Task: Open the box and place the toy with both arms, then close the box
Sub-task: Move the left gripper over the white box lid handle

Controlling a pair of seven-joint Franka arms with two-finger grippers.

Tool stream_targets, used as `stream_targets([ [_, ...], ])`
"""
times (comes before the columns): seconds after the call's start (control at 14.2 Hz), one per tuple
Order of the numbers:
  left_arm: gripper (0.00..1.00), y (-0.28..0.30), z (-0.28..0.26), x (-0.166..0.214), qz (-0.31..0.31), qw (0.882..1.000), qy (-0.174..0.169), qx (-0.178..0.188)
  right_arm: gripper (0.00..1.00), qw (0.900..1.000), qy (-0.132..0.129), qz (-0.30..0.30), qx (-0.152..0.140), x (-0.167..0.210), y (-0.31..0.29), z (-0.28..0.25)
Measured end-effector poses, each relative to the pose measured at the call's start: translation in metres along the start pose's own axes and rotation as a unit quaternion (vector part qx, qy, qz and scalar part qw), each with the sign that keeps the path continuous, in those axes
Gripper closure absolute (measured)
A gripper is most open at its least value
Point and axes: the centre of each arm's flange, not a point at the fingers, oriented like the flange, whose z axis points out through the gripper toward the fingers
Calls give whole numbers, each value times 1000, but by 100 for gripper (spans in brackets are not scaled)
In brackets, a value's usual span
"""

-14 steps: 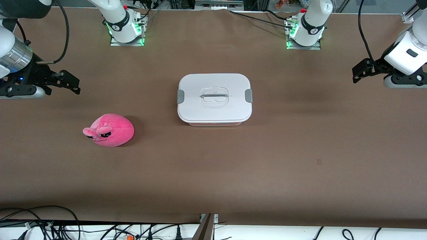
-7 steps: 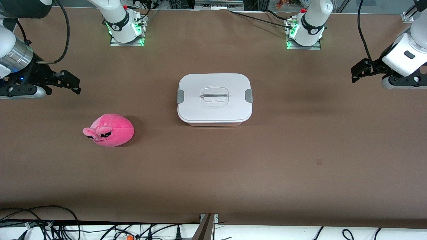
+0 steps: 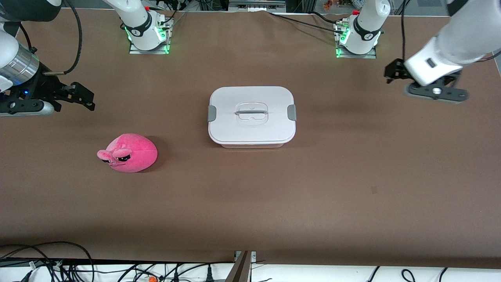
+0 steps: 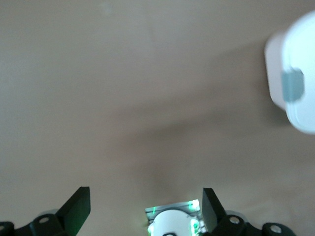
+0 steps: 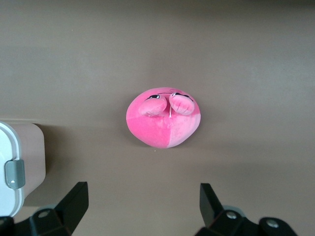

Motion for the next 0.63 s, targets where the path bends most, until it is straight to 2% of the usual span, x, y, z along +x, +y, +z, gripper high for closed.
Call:
stream_targets([
  [0.14,0,35,18,17,108,994,-16,-27,0,1000,0,0,0,0,0,0],
  [0.35,0,78,59,54,215,972,-32,-86,0,1000,1,0,0,0,0,0],
  [0.49,0,111,78,82,280,955,-7,-101,0,1000,6,-1,0,2,-1,0],
  [0.63,0,160,84,105,324,940,34,-101,0,1000,16,-1,1,5,-2,0],
])
